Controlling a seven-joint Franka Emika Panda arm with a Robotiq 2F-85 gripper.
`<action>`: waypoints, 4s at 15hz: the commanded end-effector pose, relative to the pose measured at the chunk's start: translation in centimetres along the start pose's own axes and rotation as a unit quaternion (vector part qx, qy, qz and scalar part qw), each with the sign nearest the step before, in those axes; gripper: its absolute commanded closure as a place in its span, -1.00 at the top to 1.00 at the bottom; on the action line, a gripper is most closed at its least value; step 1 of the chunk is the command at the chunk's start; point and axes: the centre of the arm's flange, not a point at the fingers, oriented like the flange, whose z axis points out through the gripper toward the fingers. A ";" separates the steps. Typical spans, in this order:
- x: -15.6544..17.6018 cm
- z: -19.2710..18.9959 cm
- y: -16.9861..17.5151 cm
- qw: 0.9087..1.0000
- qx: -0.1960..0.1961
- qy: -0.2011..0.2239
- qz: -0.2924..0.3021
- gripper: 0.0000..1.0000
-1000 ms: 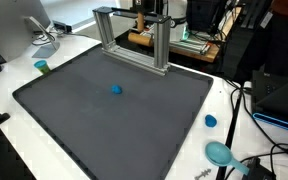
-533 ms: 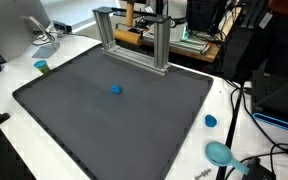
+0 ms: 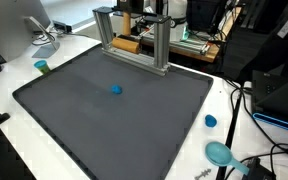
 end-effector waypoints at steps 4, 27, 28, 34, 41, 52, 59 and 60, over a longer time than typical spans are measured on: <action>1.1 0.8 -1.3 0.999 -0.018 0.021 0.046 -0.57; 6.7 15.1 2.4 0.996 -0.024 -0.079 -0.021 -0.57; 6.6 15.3 2.3 0.997 -0.025 -0.074 -0.019 -0.57; 6.6 17.0 1.6 0.996 -0.053 -0.061 -0.026 -0.57; 6.2 18.5 0.7 0.996 -0.046 -0.072 -0.023 -0.57; 5.6 21.5 0.8 0.996 -0.030 -0.087 -0.020 -0.57; 5.8 21.5 1.3 0.997 -0.016 -0.074 -0.004 -0.57; 6.2 20.5 1.5 0.999 -0.004 -0.050 0.011 -0.57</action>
